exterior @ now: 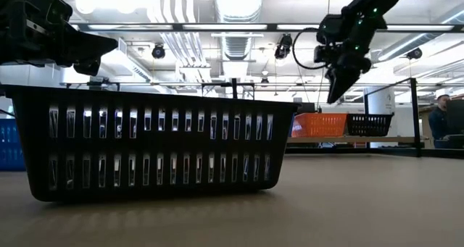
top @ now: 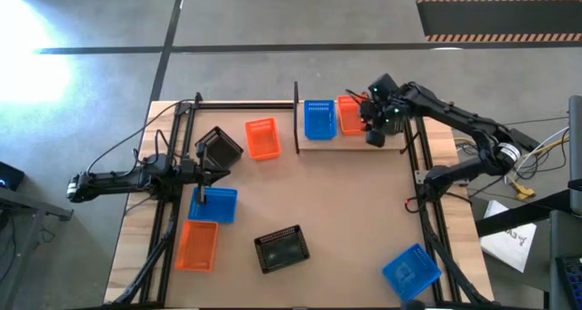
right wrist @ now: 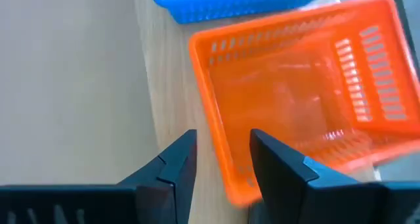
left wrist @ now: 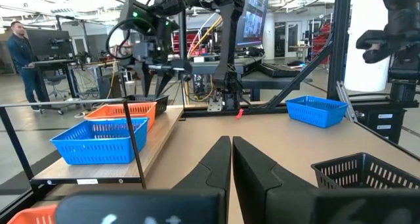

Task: Stack baskets on shelf by color
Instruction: Adjust the baskets on the shelf, then stack the right blue basket on the other blue basket on the shelf

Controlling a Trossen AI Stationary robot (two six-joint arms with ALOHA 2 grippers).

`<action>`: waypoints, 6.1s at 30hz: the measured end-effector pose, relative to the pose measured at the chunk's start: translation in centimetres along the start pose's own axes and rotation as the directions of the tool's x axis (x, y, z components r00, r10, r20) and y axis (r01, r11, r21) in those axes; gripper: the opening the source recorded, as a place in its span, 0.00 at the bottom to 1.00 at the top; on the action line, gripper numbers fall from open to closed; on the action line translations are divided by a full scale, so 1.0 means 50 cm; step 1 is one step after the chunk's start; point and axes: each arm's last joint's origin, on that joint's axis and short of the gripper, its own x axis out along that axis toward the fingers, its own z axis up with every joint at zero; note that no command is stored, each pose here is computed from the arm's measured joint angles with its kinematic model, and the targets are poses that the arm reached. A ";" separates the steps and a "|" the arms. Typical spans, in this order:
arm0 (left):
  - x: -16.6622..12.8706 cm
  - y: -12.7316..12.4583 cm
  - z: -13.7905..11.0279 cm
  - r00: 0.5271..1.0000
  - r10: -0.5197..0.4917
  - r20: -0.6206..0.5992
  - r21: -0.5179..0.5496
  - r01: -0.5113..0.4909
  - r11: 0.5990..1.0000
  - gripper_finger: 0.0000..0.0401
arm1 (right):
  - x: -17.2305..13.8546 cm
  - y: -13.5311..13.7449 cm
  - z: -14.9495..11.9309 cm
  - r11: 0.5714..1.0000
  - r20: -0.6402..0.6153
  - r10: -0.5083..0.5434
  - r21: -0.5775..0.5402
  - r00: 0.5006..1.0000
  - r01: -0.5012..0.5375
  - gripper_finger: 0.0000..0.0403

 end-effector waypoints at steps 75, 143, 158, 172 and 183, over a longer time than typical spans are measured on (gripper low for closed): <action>0.000 0.000 0.000 1.000 0.000 0.000 0.000 0.000 1.000 0.00 | 0.059 -0.035 -0.044 0.847 -0.472 -0.148 0.393 0.869 0.358 0.11; 0.000 0.000 0.000 1.000 0.000 0.000 0.000 0.000 1.000 0.00 | 0.133 0.038 0.062 0.961 -0.065 -0.121 0.243 0.991 0.133 0.08; 0.000 0.000 0.000 1.000 0.000 -0.001 0.000 0.000 1.000 0.00 | 0.110 0.028 0.084 0.916 0.006 -0.314 0.265 0.950 0.301 0.08; 0.000 0.000 0.000 1.000 0.000 0.000 0.000 0.000 1.000 0.00 | -0.022 0.113 0.063 0.879 0.149 -0.373 0.374 0.916 0.297 0.08; 0.000 0.000 0.000 1.000 0.000 0.000 0.000 0.000 1.000 0.00 | 0.050 0.379 0.000 0.969 0.480 -0.090 0.245 0.873 -0.035 0.08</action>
